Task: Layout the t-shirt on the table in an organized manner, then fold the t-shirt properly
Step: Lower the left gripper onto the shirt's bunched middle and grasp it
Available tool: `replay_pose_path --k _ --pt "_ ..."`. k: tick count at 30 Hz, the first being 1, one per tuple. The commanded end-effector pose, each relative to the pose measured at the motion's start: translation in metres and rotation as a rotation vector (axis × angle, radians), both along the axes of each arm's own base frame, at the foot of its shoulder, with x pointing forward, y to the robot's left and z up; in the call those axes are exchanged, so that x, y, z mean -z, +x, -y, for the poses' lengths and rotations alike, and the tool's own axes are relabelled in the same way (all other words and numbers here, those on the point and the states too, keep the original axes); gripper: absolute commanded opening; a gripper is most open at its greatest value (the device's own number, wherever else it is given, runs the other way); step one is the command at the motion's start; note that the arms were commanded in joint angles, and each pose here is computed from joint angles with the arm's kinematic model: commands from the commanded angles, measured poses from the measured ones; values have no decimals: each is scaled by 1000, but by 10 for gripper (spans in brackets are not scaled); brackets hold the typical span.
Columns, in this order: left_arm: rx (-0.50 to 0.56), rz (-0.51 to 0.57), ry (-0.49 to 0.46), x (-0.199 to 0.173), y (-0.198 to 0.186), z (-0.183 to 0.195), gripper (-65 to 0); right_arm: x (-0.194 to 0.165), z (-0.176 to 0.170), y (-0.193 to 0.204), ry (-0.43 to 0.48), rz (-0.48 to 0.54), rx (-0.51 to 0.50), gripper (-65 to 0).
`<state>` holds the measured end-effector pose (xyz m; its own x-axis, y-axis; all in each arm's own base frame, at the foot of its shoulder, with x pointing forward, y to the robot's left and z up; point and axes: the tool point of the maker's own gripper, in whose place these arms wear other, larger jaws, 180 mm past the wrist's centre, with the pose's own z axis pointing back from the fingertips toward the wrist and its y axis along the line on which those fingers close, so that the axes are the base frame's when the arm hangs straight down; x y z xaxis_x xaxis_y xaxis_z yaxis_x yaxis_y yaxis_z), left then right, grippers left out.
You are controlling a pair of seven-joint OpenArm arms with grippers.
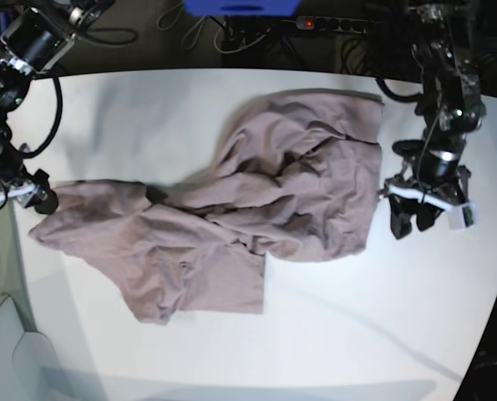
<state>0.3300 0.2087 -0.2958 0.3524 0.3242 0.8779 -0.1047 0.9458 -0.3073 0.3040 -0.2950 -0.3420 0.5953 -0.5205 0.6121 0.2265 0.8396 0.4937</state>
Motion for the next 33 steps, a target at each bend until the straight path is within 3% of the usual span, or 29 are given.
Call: replay_pose_path --k 1,8,17,23,33 --pt "-15 35 0 -10 15 -7 -362 -18 3 10 -36 60 -20 -320" --pt "-94 -21 -83 15 67 -32 -363 -4 -1 -3 -41 12 -42 -320" --pt "-124 -133 -173 58 98 -28 -361 0 2 -10 -50 -11 -43 -321" --pt "39 -124 -121 60 106 22 -363 1 1 -10 -48 -7 -42 -321" --pt "26 -176 -123 90 100 23 -363 1 1 -10 -48 -9 -42 -321"
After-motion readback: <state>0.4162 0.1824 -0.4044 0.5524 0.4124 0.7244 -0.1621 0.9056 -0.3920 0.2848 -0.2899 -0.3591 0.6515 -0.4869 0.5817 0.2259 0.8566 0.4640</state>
